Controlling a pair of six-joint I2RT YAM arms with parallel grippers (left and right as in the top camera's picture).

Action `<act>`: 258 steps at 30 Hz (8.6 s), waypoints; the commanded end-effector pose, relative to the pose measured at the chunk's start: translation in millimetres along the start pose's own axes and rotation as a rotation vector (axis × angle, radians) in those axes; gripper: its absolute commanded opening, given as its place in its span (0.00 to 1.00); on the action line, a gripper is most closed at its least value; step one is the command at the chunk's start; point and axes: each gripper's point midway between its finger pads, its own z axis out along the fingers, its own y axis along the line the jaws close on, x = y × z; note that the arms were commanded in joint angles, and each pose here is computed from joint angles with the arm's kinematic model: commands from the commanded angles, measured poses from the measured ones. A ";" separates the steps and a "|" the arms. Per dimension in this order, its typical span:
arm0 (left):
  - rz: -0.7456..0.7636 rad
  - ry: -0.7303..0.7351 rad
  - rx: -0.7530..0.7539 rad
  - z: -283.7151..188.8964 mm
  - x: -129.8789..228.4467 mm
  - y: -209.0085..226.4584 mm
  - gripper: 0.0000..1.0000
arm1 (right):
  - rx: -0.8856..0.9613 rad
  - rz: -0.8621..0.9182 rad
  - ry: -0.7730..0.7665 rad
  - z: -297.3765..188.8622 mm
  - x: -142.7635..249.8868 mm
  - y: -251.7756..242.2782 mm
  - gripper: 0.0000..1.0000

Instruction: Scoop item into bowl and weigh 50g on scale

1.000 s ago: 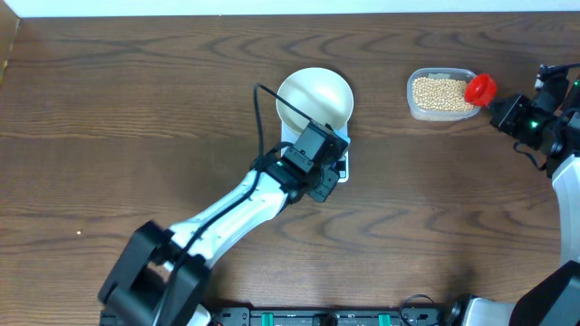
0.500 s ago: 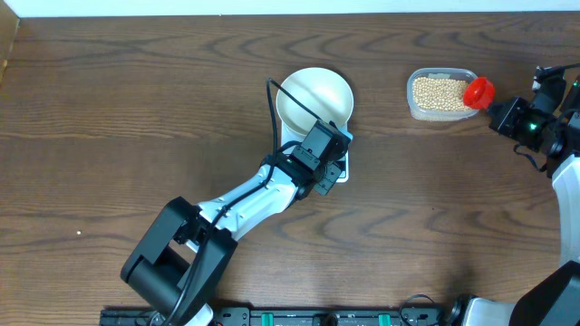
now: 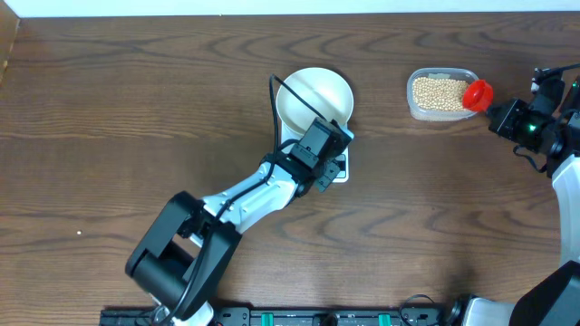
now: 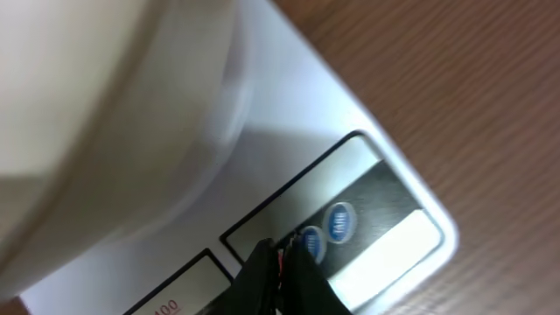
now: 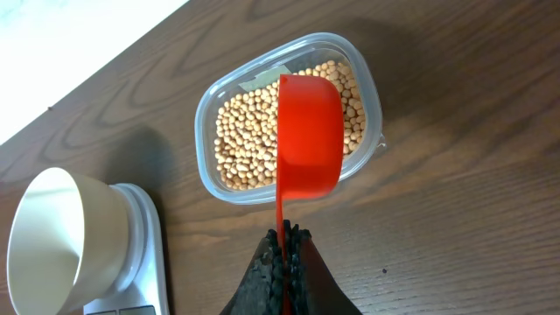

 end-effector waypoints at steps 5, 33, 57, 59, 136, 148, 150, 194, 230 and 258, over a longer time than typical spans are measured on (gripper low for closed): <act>0.007 0.032 -0.019 14.0 11.1 8.5 0.08 | -0.003 -0.030 -0.028 -6.8 -10.0 5.0 0.01; -0.110 -0.200 0.032 -81.6 -49.9 4.3 0.07 | -0.003 -0.028 -0.025 -6.7 -9.1 4.9 0.01; -0.052 0.033 -0.012 -116.1 17.5 35.8 0.07 | -0.004 -0.027 -0.024 -6.7 -9.0 5.1 0.01; -0.067 0.045 -0.009 -112.3 19.8 35.3 0.08 | -0.004 -0.027 -0.024 -6.7 -9.0 5.1 0.01; -0.230 0.152 0.185 -76.6 54.0 36.7 0.68 | -0.001 -0.021 -0.013 -6.6 -5.9 4.5 0.01; -0.230 0.153 0.177 -76.4 54.4 38.0 0.89 | -0.001 -0.021 -0.013 -6.6 -5.9 4.5 0.01; -0.228 0.155 0.166 -76.1 55.0 39.9 0.90 | -0.001 -0.021 -0.013 -6.6 -5.9 4.5 0.01; -0.277 -0.042 0.037 -99.5 113.9 20.8 1.00 | 0.049 -0.022 -0.007 -6.6 -3.8 -4.6 0.01; -0.214 -0.209 0.069 -157.1 81.7 23.5 0.98 | 0.048 -0.037 -0.016 -6.5 -6.2 -4.2 0.01; -0.234 -0.231 0.074 -142.1 70.8 37.6 0.98 | 0.052 -0.051 -0.015 -6.6 -6.0 -4.9 0.01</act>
